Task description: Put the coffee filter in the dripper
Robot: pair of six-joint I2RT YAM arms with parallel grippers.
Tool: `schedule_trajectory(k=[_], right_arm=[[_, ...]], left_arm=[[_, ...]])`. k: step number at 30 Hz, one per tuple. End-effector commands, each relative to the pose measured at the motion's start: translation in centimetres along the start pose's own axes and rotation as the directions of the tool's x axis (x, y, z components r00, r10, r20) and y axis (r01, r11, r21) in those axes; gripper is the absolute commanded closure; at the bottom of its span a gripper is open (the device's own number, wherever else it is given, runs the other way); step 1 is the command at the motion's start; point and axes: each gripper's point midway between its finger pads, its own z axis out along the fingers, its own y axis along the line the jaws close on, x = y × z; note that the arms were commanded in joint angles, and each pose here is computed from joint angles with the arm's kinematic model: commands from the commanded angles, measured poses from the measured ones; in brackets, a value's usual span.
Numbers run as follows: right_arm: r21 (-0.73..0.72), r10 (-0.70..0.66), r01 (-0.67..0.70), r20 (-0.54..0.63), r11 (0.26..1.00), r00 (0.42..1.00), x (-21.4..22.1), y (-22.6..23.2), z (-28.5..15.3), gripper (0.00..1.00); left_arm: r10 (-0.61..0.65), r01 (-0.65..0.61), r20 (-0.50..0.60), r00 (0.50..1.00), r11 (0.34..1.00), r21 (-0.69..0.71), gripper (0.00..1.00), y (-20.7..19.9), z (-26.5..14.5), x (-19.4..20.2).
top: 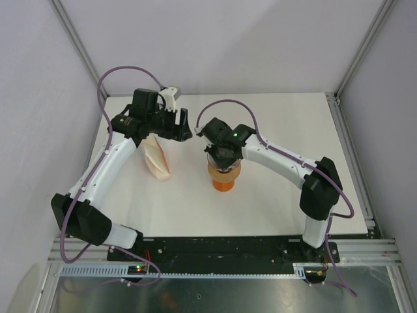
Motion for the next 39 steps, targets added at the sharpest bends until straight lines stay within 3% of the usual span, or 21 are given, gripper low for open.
schedule_trajectory(k=[1,4,10,15,20,31,39], right_arm=[[-0.023,-0.011,0.012,0.05,1.0,0.999,-1.4,0.5,-1.1,1.0],[-0.024,-0.018,0.021,0.092,1.0,0.996,-2.5,0.7,-2.5,1.0],[0.0,-0.019,0.02,0.126,1.0,0.992,-3.2,0.3,-4.2,0.84],[-0.006,-0.028,0.029,0.155,1.0,0.987,-3.8,0.4,-5.2,0.79],[0.015,-0.032,0.03,0.155,0.999,0.987,-3.8,0.0,-5.6,0.67],[0.028,-0.037,0.031,0.211,0.999,0.977,-4.4,0.0,-7.6,0.57],[0.026,-0.015,0.009,0.275,1.0,0.961,-5.1,-0.6,-9.1,0.52]], left_arm=[[0.023,-0.025,0.048,0.999,0.999,0.037,0.19,-0.8,-1.2,-0.9],[0.012,-0.014,0.044,0.999,0.998,0.059,0.2,-1.1,-1.1,-0.7],[0.002,-0.005,0.035,0.999,0.996,0.089,0.2,-1.6,-1.0,-0.4],[0.003,-0.006,0.04,0.999,0.996,0.091,0.2,-1.7,-1.1,-0.5],[0.003,-0.007,0.041,0.999,0.996,0.092,0.2,-1.7,-1.1,-0.6],[-0.023,0.021,0.006,1.0,0.986,0.165,0.21,-3.4,-0.8,0.5],[-0.007,0.017,-0.039,0.999,0.966,0.258,0.32,-6.5,-0.1,1.4]])
